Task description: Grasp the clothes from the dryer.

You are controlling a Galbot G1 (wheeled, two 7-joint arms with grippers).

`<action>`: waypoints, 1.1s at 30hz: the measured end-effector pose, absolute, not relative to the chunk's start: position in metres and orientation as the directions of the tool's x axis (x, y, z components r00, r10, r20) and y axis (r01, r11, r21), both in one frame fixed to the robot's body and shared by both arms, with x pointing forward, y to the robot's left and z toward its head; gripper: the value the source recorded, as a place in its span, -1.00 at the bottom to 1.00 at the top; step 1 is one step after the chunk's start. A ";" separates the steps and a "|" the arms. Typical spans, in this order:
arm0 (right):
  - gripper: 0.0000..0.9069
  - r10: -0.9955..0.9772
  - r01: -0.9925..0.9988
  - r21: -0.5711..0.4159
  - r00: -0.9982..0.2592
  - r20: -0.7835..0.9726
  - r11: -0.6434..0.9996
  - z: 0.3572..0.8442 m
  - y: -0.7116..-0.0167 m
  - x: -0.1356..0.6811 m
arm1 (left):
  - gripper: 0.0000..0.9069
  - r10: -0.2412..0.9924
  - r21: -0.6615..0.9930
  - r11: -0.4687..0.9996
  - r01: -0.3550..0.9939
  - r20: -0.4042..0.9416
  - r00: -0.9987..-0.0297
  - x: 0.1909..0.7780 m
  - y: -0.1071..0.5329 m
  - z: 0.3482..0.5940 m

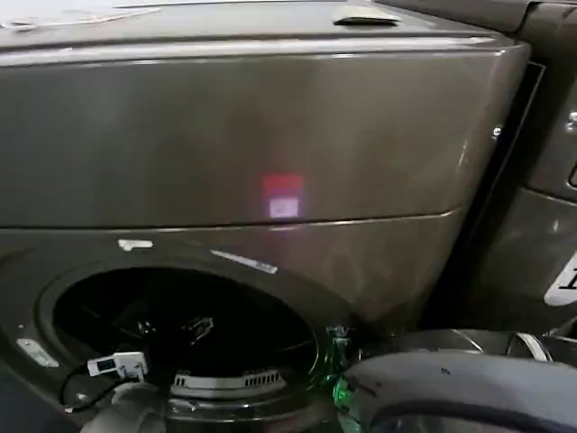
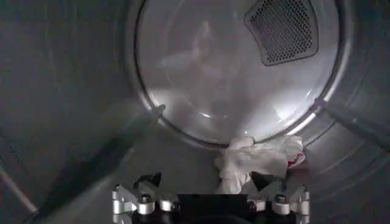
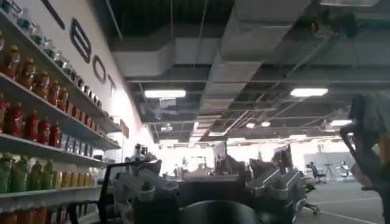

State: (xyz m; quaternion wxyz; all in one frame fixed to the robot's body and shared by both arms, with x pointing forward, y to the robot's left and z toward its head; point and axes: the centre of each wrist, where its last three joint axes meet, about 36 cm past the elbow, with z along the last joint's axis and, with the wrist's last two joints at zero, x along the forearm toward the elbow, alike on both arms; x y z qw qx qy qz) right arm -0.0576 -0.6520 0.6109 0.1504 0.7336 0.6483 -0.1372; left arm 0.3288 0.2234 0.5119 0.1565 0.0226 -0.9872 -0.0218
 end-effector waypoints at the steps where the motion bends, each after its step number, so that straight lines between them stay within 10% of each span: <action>1: 1.00 0.910 0.993 0.043 0.122 -0.396 -0.114 0.611 -0.652 -0.057 | 1.00 -0.052 0.050 0.998 -0.038 0.308 -0.950 0.329 0.223 0.512; 33: 1.00 0.904 0.994 -0.003 0.101 -0.415 -0.112 0.605 -0.651 -0.049 | 1.00 -0.036 0.065 0.998 -0.018 0.295 -0.955 0.368 0.213 0.506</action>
